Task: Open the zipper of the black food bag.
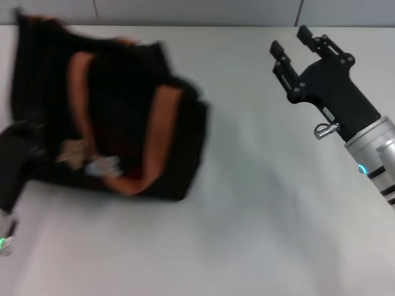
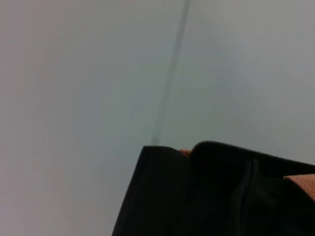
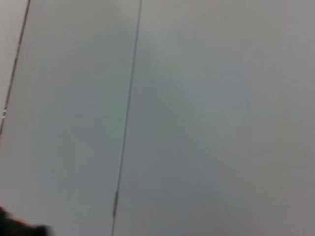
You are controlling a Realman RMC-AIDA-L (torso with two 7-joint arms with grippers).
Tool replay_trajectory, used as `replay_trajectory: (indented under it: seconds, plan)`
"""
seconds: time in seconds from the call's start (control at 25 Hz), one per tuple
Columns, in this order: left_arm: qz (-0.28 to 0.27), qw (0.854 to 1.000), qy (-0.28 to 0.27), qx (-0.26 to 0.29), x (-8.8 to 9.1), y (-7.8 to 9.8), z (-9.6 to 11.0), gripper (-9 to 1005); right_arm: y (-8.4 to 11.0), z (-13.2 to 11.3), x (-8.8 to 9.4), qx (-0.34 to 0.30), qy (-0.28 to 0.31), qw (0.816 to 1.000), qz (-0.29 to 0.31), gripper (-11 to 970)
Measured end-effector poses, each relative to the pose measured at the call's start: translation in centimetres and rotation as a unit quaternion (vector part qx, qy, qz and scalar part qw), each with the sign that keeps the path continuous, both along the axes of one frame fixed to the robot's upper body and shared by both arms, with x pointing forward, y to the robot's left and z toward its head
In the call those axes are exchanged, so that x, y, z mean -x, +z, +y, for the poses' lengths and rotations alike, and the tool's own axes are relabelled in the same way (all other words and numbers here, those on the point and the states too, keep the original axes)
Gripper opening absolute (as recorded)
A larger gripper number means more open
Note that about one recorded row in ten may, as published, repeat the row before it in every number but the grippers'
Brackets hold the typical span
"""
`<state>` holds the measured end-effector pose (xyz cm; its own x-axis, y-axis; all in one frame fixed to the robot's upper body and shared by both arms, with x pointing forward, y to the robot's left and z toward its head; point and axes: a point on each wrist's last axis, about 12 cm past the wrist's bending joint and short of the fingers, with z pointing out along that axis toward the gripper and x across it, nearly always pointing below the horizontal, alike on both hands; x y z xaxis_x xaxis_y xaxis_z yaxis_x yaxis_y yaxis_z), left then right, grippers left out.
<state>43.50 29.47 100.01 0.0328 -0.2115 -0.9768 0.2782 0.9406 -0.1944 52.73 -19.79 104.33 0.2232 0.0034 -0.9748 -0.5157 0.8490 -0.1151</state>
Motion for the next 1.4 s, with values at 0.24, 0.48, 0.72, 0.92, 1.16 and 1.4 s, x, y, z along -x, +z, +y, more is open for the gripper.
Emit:
replay_trajectory:
  seconds: [0.24,0.48,0.72,0.92,1.16,1.4]
  plan:
    - [0.011,0.994,-0.109,0.003,-4.6,1.0,-5.3,69,-0.1,-1.7,0.8,-0.041,-0.041,0.998,0.003,504]
    - [0.003,0.985,-0.173,0.013,-5.9,1.9,-7.7,66,0.5,-4.2,2.3,-0.101,-0.105,0.989,-0.037,507]
    - [-0.053,0.981,-0.187,0.016,-4.5,2.9,-5.4,107,0.9,-5.4,3.0,-0.113,-0.103,0.987,-0.056,601]
    - [-0.106,0.951,-0.291,0.016,-2.5,5.8,0.0,316,2.2,-7.5,4.3,-0.130,0.039,0.988,-0.073,718]
    - [-0.011,0.888,-0.459,-0.025,-1.2,7.9,3.3,524,5.0,-8.7,4.1,-0.049,0.374,0.925,0.037,827]
    - [0.006,0.869,-0.493,-0.035,-1.2,7.7,2.7,720,5.4,-6.6,3.5,0.021,0.506,0.853,0.126,827]
